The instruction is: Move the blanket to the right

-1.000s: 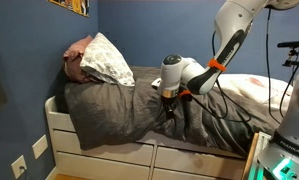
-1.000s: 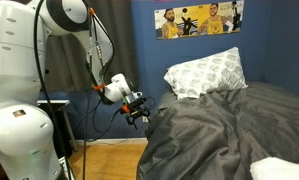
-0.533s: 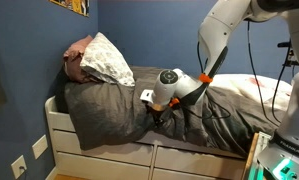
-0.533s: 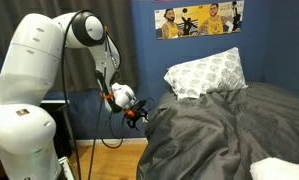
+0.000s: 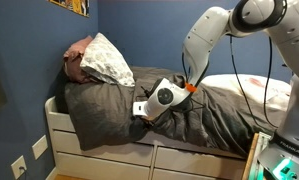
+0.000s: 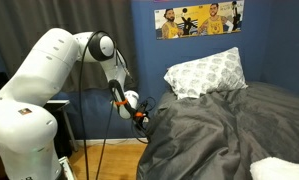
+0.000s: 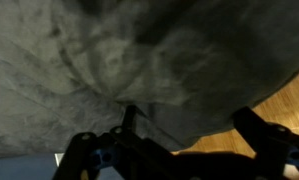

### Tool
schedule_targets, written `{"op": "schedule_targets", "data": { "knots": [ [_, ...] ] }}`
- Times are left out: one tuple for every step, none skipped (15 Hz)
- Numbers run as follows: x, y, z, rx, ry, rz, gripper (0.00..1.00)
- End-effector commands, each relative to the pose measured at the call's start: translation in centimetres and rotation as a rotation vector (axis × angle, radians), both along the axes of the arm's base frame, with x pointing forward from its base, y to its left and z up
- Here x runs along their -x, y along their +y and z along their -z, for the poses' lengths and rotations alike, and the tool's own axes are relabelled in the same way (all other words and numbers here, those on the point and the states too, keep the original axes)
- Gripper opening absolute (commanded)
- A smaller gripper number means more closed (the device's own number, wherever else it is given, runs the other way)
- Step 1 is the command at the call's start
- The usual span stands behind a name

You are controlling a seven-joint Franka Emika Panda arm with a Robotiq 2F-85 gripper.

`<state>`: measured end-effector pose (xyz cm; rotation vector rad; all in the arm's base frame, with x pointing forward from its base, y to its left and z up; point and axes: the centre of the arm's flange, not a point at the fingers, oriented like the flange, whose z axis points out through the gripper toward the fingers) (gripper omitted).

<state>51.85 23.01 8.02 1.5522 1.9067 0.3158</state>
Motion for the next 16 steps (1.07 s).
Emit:
{"op": "schedule_targets", "data": {
  "knots": [
    [-2.1, -0.7, 2.9, 0.094, -0.095, -0.131, 0.82],
    [-2.6, -1.0, 3.2, 0.113, -0.119, -0.147, 0.74],
    [-2.8, -1.1, 3.5, 0.132, -0.142, -0.156, 0.66],
    [-3.1, -1.1, 3.6, 0.148, -0.163, -0.160, 0.59],
    [-3.2, -1.2, 3.8, 0.157, -0.176, -0.156, 0.50],
    [-3.3, -1.2, 3.8, 0.161, -0.185, -0.148, 0.44],
    [-3.4, -1.3, 3.9, 0.164, -0.191, -0.137, 0.38],
    [-3.3, -1.2, 3.8, 0.161, -0.187, -0.113, 0.30],
    [-3.2, -1.1, 3.6, 0.160, -0.188, -0.094, 0.24],
    [-3.1, -0.9, 3.3, 0.155, -0.187, -0.073, 0.16],
    [-3.1, -0.7, 2.9, 0.153, -0.186, -0.056, 0.10],
    [-3.2, -0.5, 2.2, 0.146, -0.183, -0.027, 0.04],
    [-3.2, -0.3, 1.4, 0.138, -0.184, -0.006, 0.01],
    [-3.5, 0.0, 0.0, 0.131, -0.194, 0.019, 0.00],
    [-3.7, 0.3, -1.4, 0.129, -0.209, 0.037, 0.00],
    [-4.2, 0.6, -3.7, 0.123, -0.241, 0.058, 0.03]
  ]
}}
